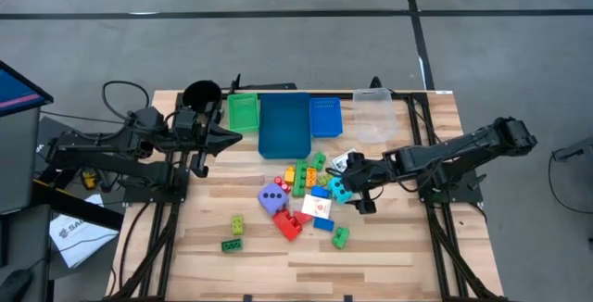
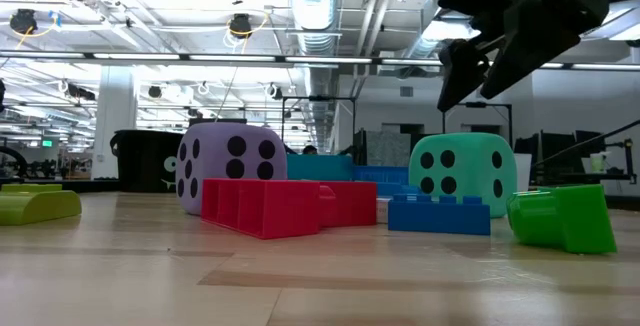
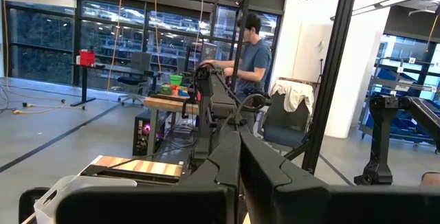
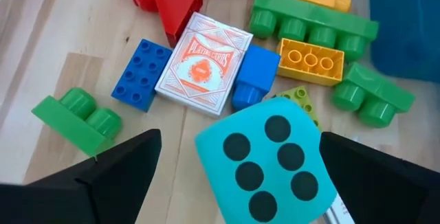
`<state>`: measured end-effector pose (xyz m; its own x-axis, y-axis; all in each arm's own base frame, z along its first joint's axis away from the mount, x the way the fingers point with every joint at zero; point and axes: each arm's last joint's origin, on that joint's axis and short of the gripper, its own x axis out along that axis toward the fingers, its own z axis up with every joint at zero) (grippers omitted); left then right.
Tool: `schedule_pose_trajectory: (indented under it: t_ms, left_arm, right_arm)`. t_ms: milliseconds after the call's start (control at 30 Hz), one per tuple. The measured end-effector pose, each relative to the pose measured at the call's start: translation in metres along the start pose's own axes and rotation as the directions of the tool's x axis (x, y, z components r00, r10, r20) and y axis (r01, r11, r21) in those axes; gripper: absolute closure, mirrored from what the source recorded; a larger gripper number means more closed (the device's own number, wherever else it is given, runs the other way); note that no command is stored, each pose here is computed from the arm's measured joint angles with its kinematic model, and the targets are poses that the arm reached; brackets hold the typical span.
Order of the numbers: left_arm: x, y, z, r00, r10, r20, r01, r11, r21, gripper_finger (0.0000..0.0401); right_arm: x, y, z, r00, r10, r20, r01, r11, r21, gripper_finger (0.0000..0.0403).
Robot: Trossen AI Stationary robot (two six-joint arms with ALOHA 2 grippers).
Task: Pick & Place Toys
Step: Put the large green game piece into the transparent bin
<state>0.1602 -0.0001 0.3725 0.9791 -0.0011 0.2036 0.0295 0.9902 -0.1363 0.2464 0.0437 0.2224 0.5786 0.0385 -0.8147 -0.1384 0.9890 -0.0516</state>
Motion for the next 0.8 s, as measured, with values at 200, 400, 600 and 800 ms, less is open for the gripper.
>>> schedule_pose_trajectory:
  t_ms: [200,400,600,800]
  left_arm:
    - [0.0001,0.0000,0.0000,1.000,0.000,0.000,0.000,1.000,0.000,0.0399]
    - [0.0001,0.0000,0.0000,1.000,0.000,0.000,0.000,1.000,0.000,0.0399]
    - [0.0000,0.0000,0.0000,1.000,0.000,0.000,0.000,1.000,0.000,0.0399]
    - [0.0000,0.0000,0.0000,1.000,0.000,0.000,0.000,1.000,0.000,0.0399]
  right_arm:
    - [0.0001,0.0000,-0.0006,1.000,0.000,-0.005,0.000,1.000,0.027,0.0009]
    - [0.0001,-0.0002,-0.0005,1.000,-0.005,-0.004,0.005,1.000,0.028,0.0009]
    - [0.0001,-0.0008,-0.0004,1.000,-0.011,-0.004,0.011,1.000,0.014,0.0009]
    - [0.0001,-0.0010,-0.0005,1.000,-0.018,-0.004,0.018,0.999,-0.027,0.0009]
